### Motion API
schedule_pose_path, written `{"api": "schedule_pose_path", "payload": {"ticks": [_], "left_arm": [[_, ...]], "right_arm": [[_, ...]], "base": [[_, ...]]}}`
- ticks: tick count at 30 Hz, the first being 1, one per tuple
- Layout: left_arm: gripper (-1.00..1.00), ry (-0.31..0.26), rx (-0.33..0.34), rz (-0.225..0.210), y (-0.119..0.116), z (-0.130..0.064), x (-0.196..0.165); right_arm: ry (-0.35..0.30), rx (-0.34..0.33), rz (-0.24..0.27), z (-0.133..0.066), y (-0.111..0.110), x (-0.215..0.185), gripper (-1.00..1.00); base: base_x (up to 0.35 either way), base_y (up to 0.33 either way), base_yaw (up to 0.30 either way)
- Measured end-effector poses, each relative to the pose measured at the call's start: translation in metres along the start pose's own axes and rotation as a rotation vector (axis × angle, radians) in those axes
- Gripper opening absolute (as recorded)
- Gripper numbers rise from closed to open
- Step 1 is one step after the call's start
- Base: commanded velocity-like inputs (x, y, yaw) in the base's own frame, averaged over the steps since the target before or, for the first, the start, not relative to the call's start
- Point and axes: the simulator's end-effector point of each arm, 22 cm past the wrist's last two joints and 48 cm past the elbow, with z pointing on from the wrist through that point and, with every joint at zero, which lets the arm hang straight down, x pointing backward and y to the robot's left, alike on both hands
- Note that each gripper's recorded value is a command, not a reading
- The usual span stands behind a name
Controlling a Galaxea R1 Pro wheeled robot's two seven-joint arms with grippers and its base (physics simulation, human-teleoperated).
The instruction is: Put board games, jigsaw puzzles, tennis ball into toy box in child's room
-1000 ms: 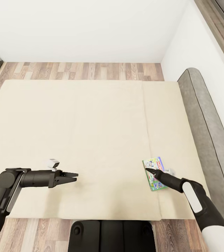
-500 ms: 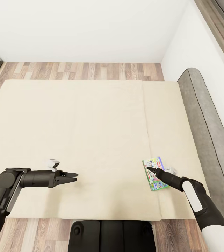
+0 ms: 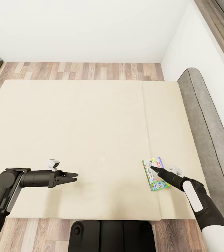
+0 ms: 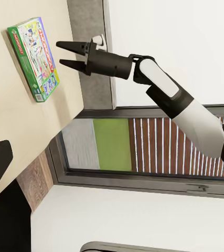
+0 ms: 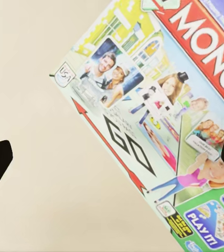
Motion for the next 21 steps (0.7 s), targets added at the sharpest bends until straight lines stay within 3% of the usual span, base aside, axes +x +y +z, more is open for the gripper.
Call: {"api": "schedule_pose_path", "payload": {"ticks": [16, 21], "left_arm": [[1.00, 0.000, 0.000, 0.000, 0.000, 0.000, 0.000], [1.00, 0.000, 0.000, 0.000, 0.000, 0.000, 0.000]], "right_arm": [[-0.009, 0.055, 0.002, 0.001, -0.011, -0.001, 1.00], [-0.054, 0.113, -0.002, 0.003, -0.019, -0.009, 1.00]], "base": [[0.000, 0.000, 0.000], [0.000, 0.000, 0.000]]}}
